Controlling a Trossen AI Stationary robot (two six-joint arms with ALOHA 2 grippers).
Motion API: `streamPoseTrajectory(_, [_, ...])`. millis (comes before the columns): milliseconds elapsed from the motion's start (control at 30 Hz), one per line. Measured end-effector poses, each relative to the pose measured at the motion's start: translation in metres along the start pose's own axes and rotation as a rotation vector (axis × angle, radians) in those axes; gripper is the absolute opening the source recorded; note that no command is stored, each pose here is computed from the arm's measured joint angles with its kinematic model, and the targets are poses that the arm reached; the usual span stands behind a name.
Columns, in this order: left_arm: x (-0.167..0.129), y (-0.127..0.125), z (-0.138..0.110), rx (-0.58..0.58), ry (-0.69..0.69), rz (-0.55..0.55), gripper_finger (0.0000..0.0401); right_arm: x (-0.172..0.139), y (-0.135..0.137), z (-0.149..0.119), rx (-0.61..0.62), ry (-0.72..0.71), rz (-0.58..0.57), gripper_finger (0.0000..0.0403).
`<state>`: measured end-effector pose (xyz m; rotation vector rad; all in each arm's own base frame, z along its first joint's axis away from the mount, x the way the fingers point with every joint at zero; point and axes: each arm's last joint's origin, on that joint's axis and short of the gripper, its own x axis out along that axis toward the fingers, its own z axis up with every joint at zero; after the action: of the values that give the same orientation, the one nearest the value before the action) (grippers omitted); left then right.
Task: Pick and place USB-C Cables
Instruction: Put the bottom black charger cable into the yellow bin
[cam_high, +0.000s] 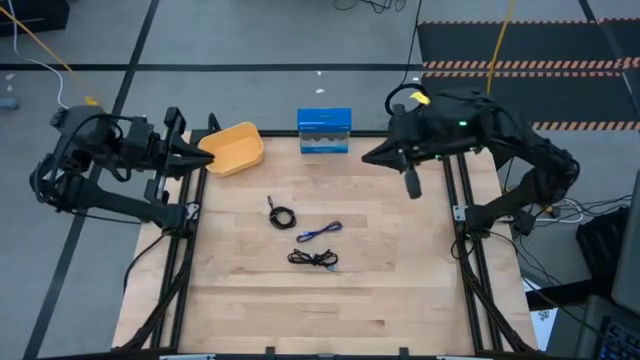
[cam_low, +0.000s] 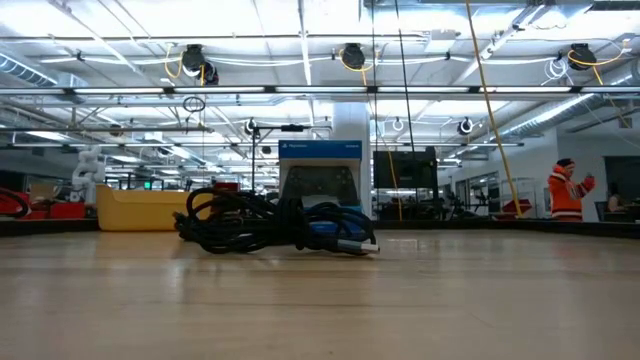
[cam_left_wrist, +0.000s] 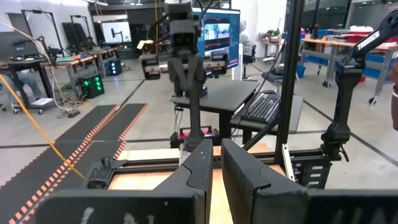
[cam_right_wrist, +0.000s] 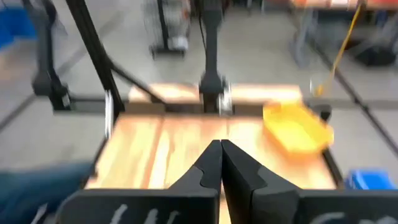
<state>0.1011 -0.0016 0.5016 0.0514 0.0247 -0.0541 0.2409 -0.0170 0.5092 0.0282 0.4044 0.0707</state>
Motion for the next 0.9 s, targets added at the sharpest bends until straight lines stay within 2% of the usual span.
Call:
streamPoseTrajectory(133, [0.005, 0.000, -0.002, 0.000, 0.021, -0.001, 0.0035, 0.013, -0.004, -0.010, 0.029, 0.165, -0.011, 0.0000])
streamPoseTrajectory(367, [0.012, 0.000, -0.003, 0.004, 0.038, -0.002, 0.0035, 0.019, -0.008, -0.031, 0.060, 0.404, -0.126, 0.0000])
streamPoseTrajectory(600, [0.023, 0.001, -0.006, 0.026, 0.066, -0.005, 0.0035, 0.028, -0.009, -0.053, 0.149, 0.673, -0.144, 0.0000])
streamPoseTrajectory(900, [0.035, 0.001, -0.009, 0.024, 0.100, -0.006, 0.0035, 0.054, -0.011, -0.082, 0.166, 0.845, -0.142, 0.0000])
